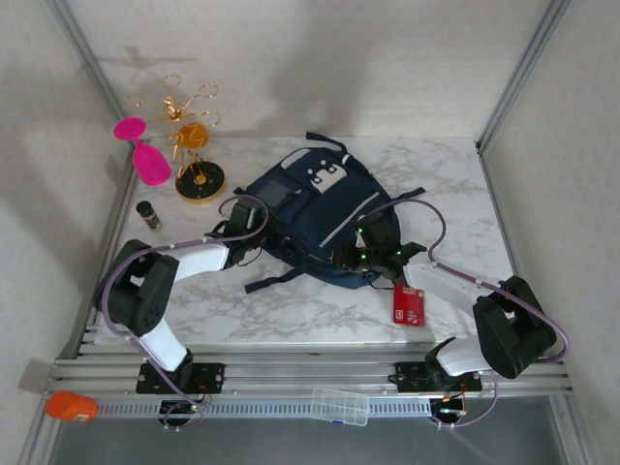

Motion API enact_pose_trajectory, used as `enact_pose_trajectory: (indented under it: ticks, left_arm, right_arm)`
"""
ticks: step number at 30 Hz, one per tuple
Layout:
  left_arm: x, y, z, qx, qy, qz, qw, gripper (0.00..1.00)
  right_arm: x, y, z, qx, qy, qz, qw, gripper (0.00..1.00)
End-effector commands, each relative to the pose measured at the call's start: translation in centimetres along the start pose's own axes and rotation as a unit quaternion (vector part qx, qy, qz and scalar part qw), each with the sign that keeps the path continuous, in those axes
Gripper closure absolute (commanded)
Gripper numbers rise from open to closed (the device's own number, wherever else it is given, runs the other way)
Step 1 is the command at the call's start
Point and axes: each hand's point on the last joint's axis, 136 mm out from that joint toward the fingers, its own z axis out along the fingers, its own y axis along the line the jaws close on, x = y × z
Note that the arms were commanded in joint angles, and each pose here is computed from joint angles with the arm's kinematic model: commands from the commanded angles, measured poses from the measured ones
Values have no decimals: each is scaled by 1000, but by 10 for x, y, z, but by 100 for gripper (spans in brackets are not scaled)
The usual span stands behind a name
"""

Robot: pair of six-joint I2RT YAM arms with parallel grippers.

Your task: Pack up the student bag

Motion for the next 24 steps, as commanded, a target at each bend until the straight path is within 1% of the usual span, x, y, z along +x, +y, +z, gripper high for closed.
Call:
enact_pose_trajectory:
  ticks: [1,4,6,8,10,11,13,15,17,18,21,24]
  left_arm:
    - [1,-36,7,64,9,-31,997,59]
    - [4,-46,14,67,11,-36,997,70]
    - [5,-51,17,68,9,-40,997,83]
    - [7,-60,16,87,12,-54,995,95]
    - [14,-71,14,100,20,-60,993,100]
    - [18,-74,12,101,25,-64,992,100]
    - [29,-83,4,109,25,-70,991,100]
    - [44,-90,-3,117,35,-78,990,100]
    - [60,-94,-9,121,45,-87,988,100]
    - [66,-95,-11,125,50,-92,987,100]
    - [82,-97,-16,146,67,-118,980,100]
    - [93,-103,-26,162,74,-126,976,100]
  right_arm:
    - [-24,-6,1,8,-29,-20,999,66]
    - [-38,-16,-1,21,-40,-27,999,67]
    - [-50,-25,-4,32,-54,-30,998,67]
    - [-64,-30,-9,36,-69,-30,997,67]
    - [-81,-37,-17,62,-81,-26,994,66]
    - [-90,-40,-24,90,-90,-21,992,65]
    - [-96,-38,-35,111,-99,-15,989,61]
    - [-94,-28,-48,122,-108,-26,986,53]
    - [-84,-20,-60,154,-112,-41,981,45]
    - [-78,-17,-63,167,-110,-43,979,43]
    - [-53,1,-56,171,-87,-46,980,41]
    - [-26,27,-35,160,-61,-68,983,43]
